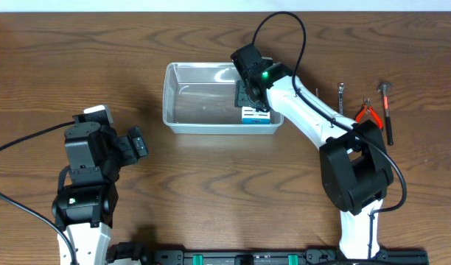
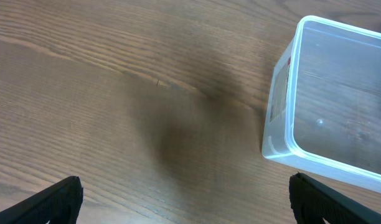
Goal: Pack container
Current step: 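Lower the box into the container's right end and release, then move the right gripper to the hammer and grasp its handle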
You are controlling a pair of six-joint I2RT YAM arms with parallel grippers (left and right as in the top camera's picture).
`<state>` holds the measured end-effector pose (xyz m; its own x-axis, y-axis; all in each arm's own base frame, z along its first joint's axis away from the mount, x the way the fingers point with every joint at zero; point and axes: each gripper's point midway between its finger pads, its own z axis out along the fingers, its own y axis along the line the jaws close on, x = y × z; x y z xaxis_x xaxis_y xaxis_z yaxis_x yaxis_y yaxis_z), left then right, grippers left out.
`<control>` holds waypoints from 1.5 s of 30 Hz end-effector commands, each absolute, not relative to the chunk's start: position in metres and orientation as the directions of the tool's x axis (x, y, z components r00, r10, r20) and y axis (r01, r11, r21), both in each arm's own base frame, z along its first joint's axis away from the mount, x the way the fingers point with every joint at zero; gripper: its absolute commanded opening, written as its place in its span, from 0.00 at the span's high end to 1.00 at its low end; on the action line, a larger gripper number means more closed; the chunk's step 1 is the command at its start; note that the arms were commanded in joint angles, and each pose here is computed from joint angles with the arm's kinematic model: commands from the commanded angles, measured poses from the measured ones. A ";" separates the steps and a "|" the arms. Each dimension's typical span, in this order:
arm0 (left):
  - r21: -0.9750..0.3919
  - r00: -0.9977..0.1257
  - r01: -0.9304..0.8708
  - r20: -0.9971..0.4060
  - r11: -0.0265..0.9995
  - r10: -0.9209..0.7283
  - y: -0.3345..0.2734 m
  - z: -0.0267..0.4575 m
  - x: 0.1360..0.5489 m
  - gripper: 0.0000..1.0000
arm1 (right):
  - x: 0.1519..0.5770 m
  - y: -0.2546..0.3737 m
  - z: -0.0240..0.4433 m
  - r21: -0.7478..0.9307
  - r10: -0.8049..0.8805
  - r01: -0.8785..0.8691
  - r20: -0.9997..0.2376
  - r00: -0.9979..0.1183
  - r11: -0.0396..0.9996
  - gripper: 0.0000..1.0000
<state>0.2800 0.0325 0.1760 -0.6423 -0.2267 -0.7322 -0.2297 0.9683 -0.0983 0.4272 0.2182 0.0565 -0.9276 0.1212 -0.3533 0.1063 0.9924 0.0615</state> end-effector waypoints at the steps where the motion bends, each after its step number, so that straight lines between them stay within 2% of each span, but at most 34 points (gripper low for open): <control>1: -0.083 -0.631 -0.224 -0.747 0.971 -0.209 0.034 0.185 0.283 0.02 | 0.433 0.212 0.062 0.057 0.157 0.147 -0.376 -0.913 0.988 0.43; 6: -0.083 -0.631 -0.223 -0.747 0.971 -0.209 0.034 0.185 0.283 0.02 | 0.436 0.212 0.074 0.059 0.144 0.131 -0.401 -0.905 0.990 0.24; 7: -0.083 -0.631 -0.224 -0.747 0.971 -0.209 0.034 0.185 0.283 0.02 | 0.439 0.209 0.084 0.053 0.137 0.126 -0.426 -0.895 0.991 0.20; 9: -0.083 -0.631 -0.224 -0.747 0.971 -0.209 0.034 0.185 0.283 0.02 | 0.446 0.205 0.112 0.046 0.117 0.108 -0.482 -0.868 0.993 0.03; 10: -0.083 -0.631 -0.224 -0.747 0.971 -0.209 0.034 0.185 0.283 0.02 | 0.449 0.202 0.132 0.046 0.109 0.099 -0.518 -0.848 0.994 0.01; 16: -0.083 -0.631 -0.224 -0.747 0.971 -0.209 0.034 0.185 0.283 0.02 | 0.452 0.163 0.244 0.026 0.086 0.096 -0.712 -0.696 0.995 0.01; 21: -0.083 -0.631 -0.224 -0.747 0.971 -0.209 0.034 0.185 0.283 0.02 | 0.440 0.075 0.281 -0.108 0.078 0.232 -0.740 -0.668 0.967 0.01; 27: -0.083 -0.631 -0.224 -0.747 0.971 -0.209 0.034 0.185 0.283 0.02 | 0.428 -0.034 0.238 -0.225 0.121 0.309 -0.594 -0.795 0.924 0.01; 30: -0.083 -0.631 -0.224 -0.747 0.971 -0.209 0.034 0.185 0.283 0.02 | 0.428 -0.073 0.202 -0.184 0.203 0.346 -0.531 -0.823 0.920 0.01; 34: -0.083 -0.631 -0.224 -0.747 0.971 -0.209 0.034 0.185 0.283 0.02 | 0.427 -0.109 0.149 -0.140 0.226 0.314 -0.435 -0.871 0.939 0.01; 38: -0.083 -0.631 -0.224 -0.747 0.971 -0.209 0.034 0.185 0.283 0.02 | 0.426 -0.135 0.108 -0.104 0.249 0.305 -0.363 -0.898 0.947 0.01; 42: -0.083 -0.631 -0.224 -0.747 0.971 -0.209 0.034 0.185 0.283 0.02 | 0.430 -0.130 0.075 0.012 0.165 0.169 -0.310 -0.936 0.985 0.01; 45: -0.083 -0.631 -0.224 -0.747 0.971 -0.209 0.034 0.185 0.283 0.02 | 0.432 -0.132 0.056 0.014 0.152 0.155 -0.284 -0.947 0.988 0.02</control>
